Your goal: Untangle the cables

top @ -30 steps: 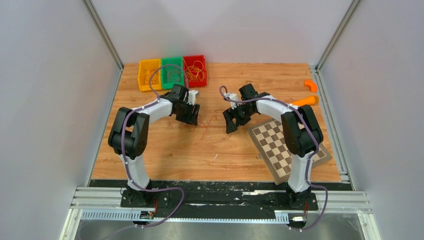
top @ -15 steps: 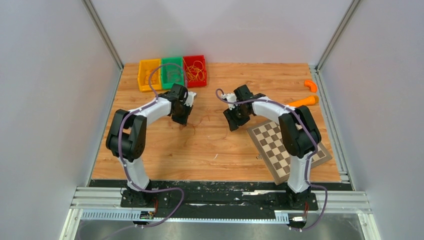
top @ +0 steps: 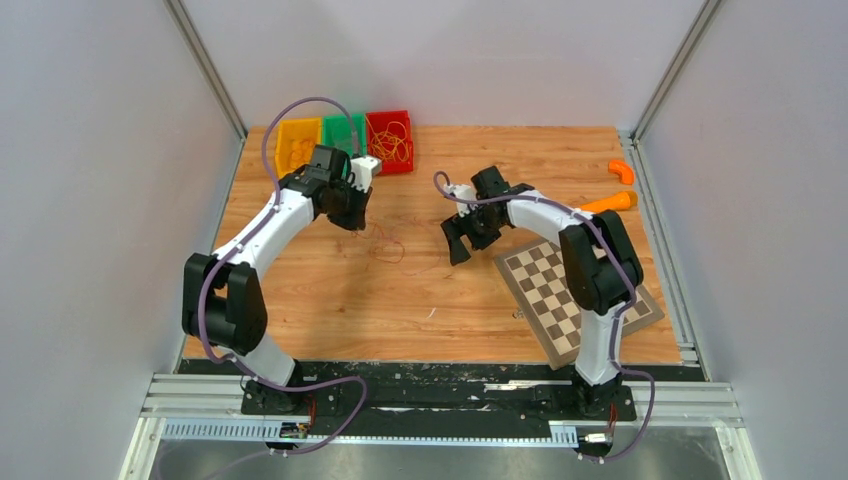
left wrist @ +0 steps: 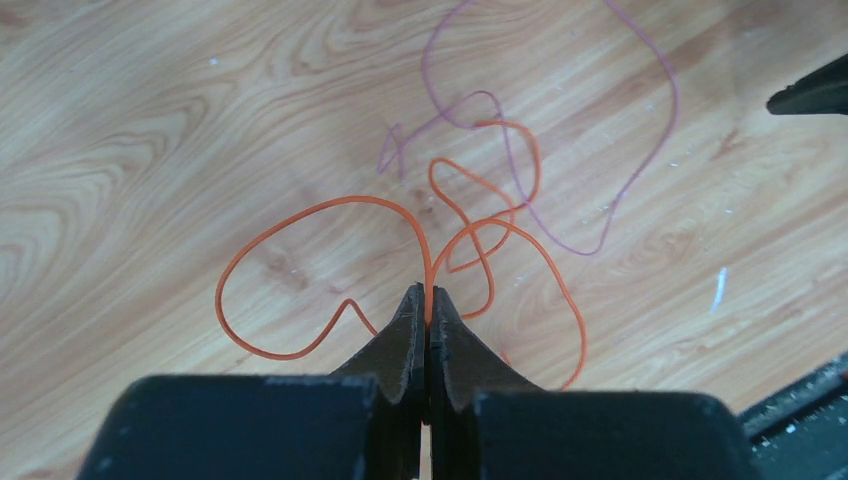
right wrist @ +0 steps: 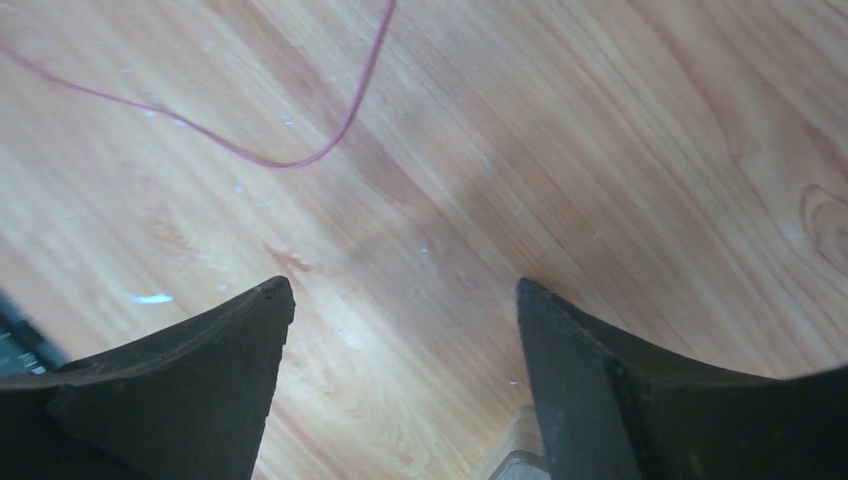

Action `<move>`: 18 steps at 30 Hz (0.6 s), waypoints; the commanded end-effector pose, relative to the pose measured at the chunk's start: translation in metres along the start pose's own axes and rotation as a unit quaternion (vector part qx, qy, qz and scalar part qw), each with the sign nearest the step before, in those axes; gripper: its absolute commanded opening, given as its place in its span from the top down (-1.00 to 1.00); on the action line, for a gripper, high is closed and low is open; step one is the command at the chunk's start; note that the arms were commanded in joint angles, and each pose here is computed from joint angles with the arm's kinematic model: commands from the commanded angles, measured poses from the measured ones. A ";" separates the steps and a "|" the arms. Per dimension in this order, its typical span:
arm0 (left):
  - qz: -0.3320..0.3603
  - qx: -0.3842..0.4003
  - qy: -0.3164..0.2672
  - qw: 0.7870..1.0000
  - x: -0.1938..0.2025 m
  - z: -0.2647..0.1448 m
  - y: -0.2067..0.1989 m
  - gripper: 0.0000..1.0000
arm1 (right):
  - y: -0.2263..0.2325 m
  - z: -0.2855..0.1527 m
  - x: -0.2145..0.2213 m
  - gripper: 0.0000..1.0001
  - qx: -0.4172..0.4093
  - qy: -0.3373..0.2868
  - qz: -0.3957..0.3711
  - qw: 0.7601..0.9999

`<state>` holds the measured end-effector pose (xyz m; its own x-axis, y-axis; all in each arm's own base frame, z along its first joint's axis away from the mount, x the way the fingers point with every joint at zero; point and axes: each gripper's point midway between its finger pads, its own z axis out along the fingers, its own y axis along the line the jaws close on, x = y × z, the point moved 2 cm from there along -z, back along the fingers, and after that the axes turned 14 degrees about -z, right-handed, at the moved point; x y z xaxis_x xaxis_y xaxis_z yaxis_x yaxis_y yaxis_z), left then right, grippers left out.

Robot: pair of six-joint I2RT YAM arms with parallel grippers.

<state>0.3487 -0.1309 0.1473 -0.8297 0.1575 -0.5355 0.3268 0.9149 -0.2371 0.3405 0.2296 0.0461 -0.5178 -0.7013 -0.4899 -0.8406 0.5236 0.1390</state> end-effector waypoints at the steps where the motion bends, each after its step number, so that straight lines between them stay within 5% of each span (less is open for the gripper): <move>1: 0.009 0.073 -0.031 0.997 -0.014 -0.024 -0.029 1.00 | 0.039 -0.042 -0.056 -0.74 -0.121 -0.141 -0.013 0.982; 8: 0.019 0.143 -0.110 0.983 -0.060 -0.089 -0.065 1.00 | 0.052 -0.078 -0.090 -0.96 -0.111 -0.243 -0.120 0.956; 18: 0.147 0.078 -0.265 0.950 -0.142 -0.227 -0.079 1.00 | 0.035 -0.036 -0.072 -0.84 -0.104 -0.192 -0.080 0.973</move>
<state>0.3552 -0.1582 0.3715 -0.5096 0.0781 -0.8568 0.5696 0.7770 -0.2680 0.3368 0.2782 0.1405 -0.2914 -0.4953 -0.8184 -0.9453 0.2804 0.1669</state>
